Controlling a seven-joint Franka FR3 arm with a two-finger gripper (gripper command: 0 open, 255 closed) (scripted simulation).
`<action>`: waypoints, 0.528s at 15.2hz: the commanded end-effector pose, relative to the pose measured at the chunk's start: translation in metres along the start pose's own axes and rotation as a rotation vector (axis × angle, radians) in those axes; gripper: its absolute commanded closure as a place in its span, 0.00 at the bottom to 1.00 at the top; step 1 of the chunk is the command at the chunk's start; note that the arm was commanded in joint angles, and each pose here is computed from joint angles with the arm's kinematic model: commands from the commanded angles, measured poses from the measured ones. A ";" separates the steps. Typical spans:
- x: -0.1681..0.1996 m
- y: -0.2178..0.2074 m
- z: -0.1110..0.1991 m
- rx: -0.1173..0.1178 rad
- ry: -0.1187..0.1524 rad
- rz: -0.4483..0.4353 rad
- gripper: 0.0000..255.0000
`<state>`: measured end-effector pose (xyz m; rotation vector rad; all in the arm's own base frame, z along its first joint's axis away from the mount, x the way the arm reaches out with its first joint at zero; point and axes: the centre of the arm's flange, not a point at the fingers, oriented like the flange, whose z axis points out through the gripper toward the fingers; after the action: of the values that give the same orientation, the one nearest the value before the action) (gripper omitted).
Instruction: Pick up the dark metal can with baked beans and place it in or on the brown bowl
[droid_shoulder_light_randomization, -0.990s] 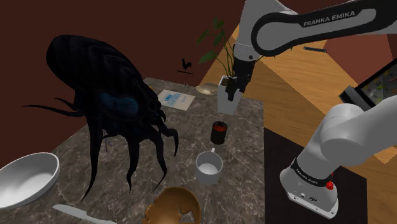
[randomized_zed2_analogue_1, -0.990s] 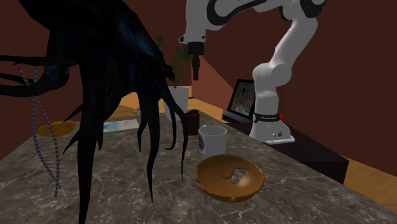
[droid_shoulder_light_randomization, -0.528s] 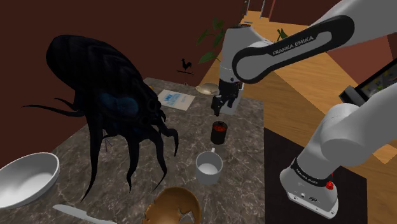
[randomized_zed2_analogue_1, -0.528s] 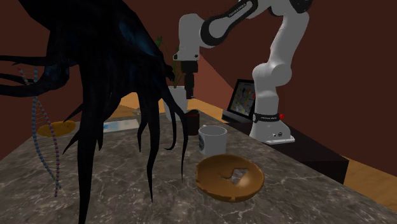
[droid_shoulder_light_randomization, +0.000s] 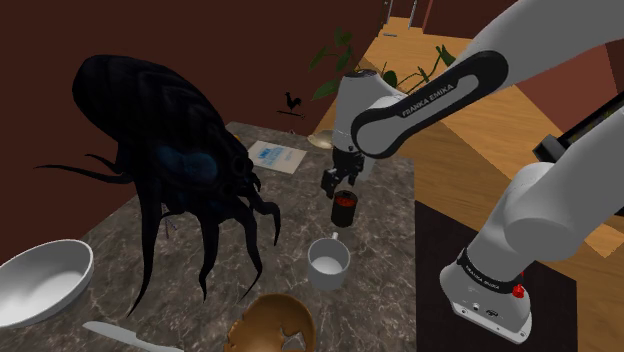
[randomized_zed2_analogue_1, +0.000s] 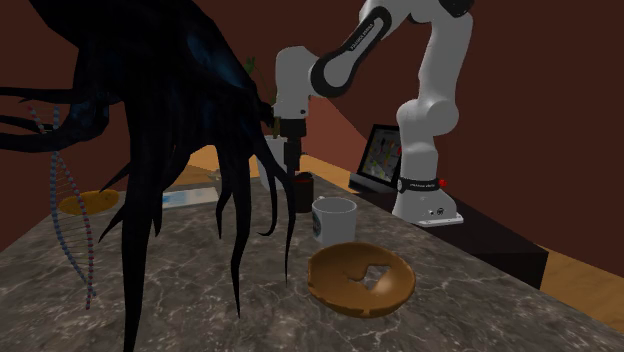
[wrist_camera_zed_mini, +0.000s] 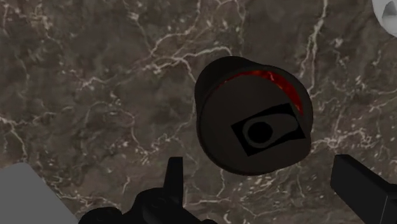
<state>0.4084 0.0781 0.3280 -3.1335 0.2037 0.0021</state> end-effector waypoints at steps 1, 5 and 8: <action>-0.001 0.000 0.011 0.000 0.001 0.000 0.00; -0.001 0.000 0.020 0.000 0.001 0.000 0.00; -0.001 0.000 0.020 0.000 0.001 0.000 0.00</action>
<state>0.4078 0.0785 0.3083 -3.1333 0.2041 0.0011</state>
